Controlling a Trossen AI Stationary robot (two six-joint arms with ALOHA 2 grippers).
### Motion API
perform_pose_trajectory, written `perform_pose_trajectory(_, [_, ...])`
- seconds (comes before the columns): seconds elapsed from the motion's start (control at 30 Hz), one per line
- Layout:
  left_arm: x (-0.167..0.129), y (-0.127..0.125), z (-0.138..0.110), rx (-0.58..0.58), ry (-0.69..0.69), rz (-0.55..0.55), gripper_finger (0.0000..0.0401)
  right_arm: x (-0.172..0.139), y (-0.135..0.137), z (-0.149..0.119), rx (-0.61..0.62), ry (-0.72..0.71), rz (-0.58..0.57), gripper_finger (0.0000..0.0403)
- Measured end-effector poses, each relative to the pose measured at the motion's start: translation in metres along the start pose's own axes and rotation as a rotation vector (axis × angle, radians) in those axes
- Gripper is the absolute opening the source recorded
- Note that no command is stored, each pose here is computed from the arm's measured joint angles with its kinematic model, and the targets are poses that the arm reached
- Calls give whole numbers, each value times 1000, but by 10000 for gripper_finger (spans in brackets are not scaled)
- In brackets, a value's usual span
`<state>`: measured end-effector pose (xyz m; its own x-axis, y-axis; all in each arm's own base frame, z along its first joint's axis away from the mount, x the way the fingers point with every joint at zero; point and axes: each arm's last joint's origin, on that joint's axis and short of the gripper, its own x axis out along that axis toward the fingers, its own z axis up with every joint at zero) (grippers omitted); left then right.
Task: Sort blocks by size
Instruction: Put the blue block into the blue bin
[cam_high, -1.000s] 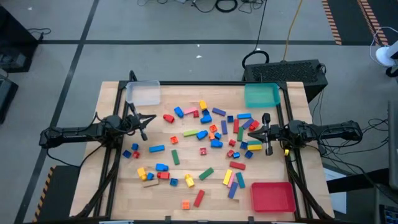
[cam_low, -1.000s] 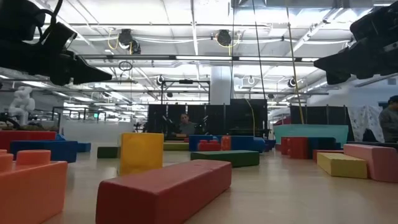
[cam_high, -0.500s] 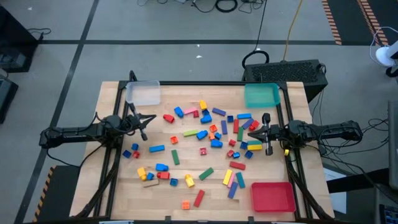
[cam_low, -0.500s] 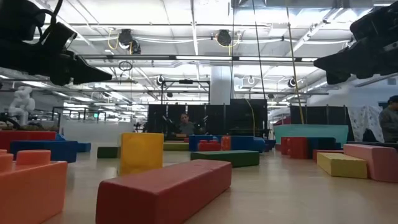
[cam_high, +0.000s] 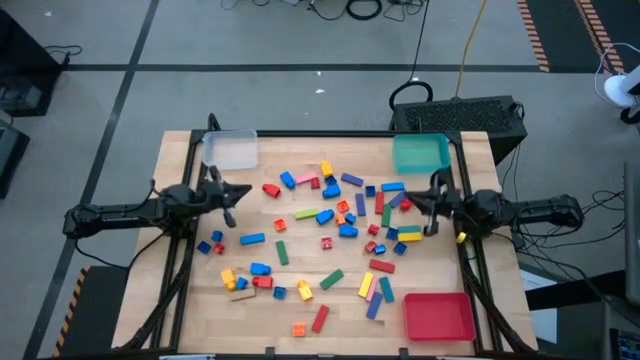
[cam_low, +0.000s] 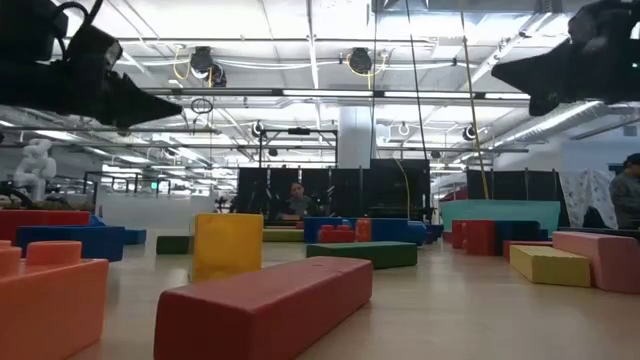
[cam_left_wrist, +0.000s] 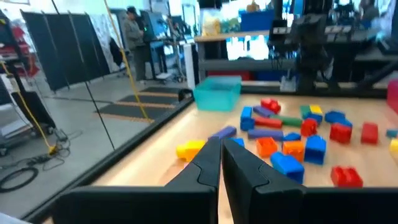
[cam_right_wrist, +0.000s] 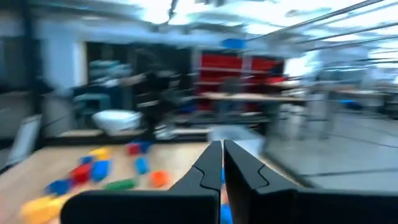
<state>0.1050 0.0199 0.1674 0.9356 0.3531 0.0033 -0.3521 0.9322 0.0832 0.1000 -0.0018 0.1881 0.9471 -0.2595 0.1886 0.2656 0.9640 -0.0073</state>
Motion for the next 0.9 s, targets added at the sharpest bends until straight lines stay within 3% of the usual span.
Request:
perform_pose_trajectory(0.27, [-1, 1, 10, -1, -105, 13, 19, 5, -8, -5, 9, 45, -154, 42])
perform_pose_trajectory(0.47, [-1, 8, 19, -29, -81, 184, 26, 15, -18, -11, 25, 159, -280, 93])
perform_pose_trajectory(0.77, [14, 21, 38, -30, 22, 271, 113, 65, -31, 12, 17, 345, -384, 139])
perform_pose_trajectory(0.9, [26, 25, 47, -57, 112, 246, 153, 95, -35, 19, 16, 459, -418, 144])
